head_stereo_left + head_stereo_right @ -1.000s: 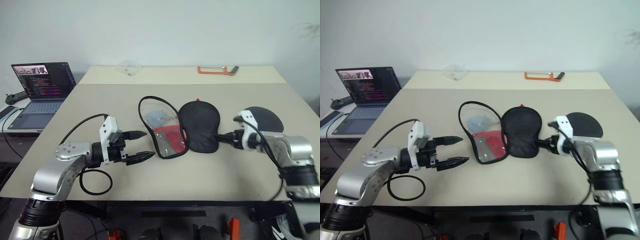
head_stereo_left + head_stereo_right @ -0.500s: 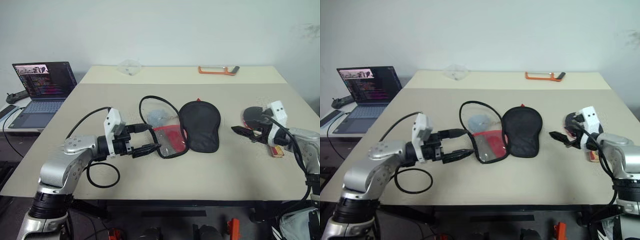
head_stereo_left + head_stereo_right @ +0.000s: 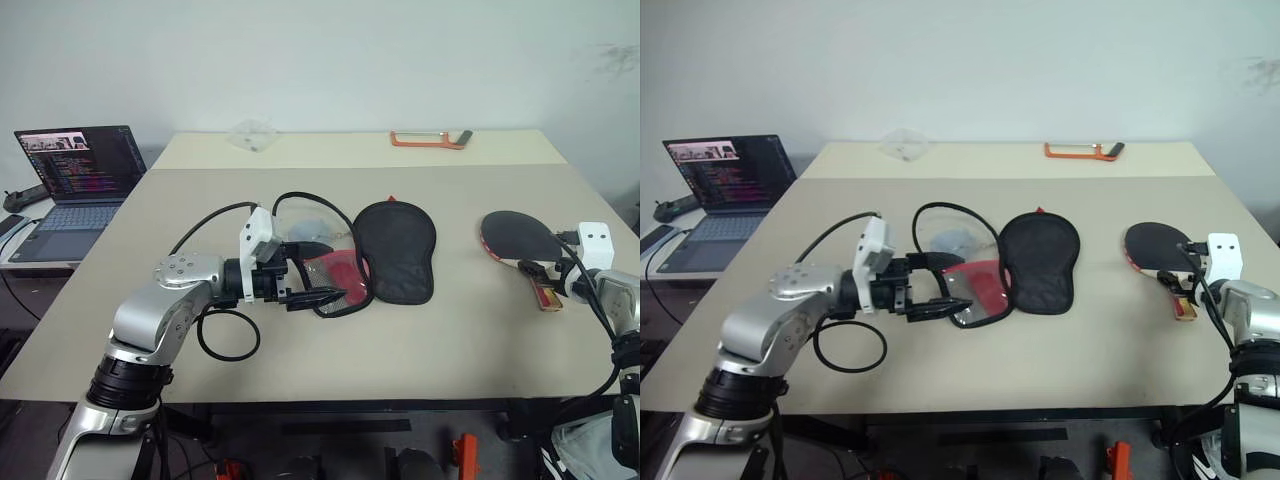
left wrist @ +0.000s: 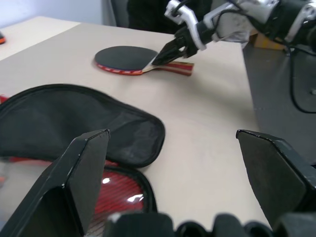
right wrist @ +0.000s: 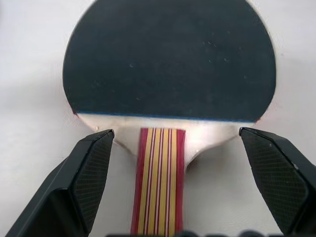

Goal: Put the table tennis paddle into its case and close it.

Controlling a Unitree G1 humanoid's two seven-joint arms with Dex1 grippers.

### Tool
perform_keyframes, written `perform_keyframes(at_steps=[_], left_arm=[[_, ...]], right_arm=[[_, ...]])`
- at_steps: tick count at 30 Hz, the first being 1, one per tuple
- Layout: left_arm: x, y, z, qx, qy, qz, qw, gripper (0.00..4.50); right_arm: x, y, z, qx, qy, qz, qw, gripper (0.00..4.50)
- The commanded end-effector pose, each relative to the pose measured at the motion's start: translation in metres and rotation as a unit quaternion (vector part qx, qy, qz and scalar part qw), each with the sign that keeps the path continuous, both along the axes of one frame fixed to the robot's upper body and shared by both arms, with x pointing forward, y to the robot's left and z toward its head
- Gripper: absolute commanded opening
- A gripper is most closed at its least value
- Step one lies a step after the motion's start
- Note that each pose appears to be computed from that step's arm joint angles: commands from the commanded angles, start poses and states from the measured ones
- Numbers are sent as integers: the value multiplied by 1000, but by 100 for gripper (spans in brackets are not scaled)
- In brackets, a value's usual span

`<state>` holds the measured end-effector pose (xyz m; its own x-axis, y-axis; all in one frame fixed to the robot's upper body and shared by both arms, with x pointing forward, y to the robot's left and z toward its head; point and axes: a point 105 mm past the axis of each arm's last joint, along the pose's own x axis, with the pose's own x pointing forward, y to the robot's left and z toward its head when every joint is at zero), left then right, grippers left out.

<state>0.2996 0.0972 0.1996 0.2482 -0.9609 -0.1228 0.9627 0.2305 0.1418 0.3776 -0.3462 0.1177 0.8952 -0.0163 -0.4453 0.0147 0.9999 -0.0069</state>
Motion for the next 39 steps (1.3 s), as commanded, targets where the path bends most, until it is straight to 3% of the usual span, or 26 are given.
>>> perform_keyframes(at_steps=[1,12,15,24,27,33,39], left_arm=[[-2,-4,12,-6,-26,-14,1000,450],[-1,0,11,-5,-29,-1,1000,450],[-1,0,11,-4,-31,2,1000,450],[-1,5,11,-2,-32,11,999,450],[0,13,11,0,-34,27,999,450],[-1,36,6,-1,-23,70,997,450],[0,56,4,15,-23,92,995,450]], right_arm=[[4,1,1,-13,-1,7,1000,447],[9,7,-9,-20,24,6,999,447],[11,9,-11,-17,33,7,999,392],[18,13,-5,-5,23,-1,1000,111],[25,22,15,-15,-4,13,1000,111],[33,83,69,-3,-75,85,994,111],[28,151,79,34,-100,126,986,111]])
